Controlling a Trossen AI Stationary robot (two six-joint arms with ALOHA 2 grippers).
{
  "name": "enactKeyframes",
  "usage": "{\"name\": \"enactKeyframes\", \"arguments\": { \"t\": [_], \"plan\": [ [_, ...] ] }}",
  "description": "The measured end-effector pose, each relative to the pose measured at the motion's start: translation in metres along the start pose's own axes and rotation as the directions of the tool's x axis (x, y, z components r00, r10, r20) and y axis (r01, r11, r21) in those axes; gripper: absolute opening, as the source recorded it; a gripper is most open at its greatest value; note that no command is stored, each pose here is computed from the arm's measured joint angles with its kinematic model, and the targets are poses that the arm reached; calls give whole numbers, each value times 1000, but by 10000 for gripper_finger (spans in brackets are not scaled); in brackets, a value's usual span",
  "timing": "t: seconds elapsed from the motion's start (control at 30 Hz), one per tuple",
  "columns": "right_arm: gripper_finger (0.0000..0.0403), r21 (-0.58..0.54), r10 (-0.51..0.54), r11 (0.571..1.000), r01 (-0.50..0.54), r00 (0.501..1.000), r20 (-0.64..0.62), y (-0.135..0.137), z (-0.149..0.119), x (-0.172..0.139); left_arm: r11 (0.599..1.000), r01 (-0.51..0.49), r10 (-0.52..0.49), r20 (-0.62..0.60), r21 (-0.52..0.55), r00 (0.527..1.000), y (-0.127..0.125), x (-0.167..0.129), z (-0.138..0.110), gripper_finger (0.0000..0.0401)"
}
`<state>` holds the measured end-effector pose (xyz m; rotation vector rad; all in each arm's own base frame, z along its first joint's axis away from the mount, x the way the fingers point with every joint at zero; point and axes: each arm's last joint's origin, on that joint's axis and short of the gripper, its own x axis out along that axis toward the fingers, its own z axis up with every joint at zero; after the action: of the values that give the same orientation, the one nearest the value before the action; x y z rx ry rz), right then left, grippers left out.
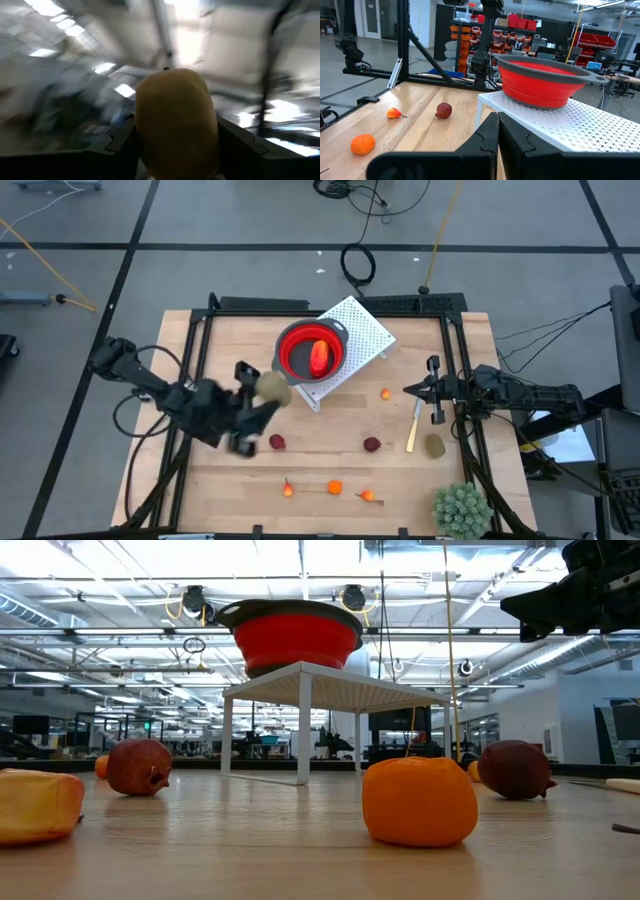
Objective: Pick & Place Fruit
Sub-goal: Put the left kiwi into the red strainer bowl on the shelf
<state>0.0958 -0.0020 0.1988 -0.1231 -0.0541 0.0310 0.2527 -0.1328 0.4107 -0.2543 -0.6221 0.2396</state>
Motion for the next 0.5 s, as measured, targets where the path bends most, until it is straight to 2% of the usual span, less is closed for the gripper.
{"name": "enactKeyframes", "arguments": {
  "t": [0.1, 0.23, 0.37, 0.5],
  "plan": [
    [0, 0, 0, 1000, 0, 1000, 0, 0, 0, 0, 968, -248, 251, -129, 39, 959, 6, -2, -12, 209],
    [0, 0, 0, 1000, 0, 1000, 0, 0, 0, 0, 869, -473, 494, -193, 146, 848, 12, -6, -22, 209],
    [0, 0, 0, 1000, 0, 1000, 0, 0, 0, 0, 763, -602, 643, -182, 238, 744, 18, -7, -23, 209],
    [0, 0, 0, 1000, 0, 1000, 0, 0, 0, 0, 699, -638, 704, -155, 323, 693, 27, -2, -24, 209]
  ]
}}
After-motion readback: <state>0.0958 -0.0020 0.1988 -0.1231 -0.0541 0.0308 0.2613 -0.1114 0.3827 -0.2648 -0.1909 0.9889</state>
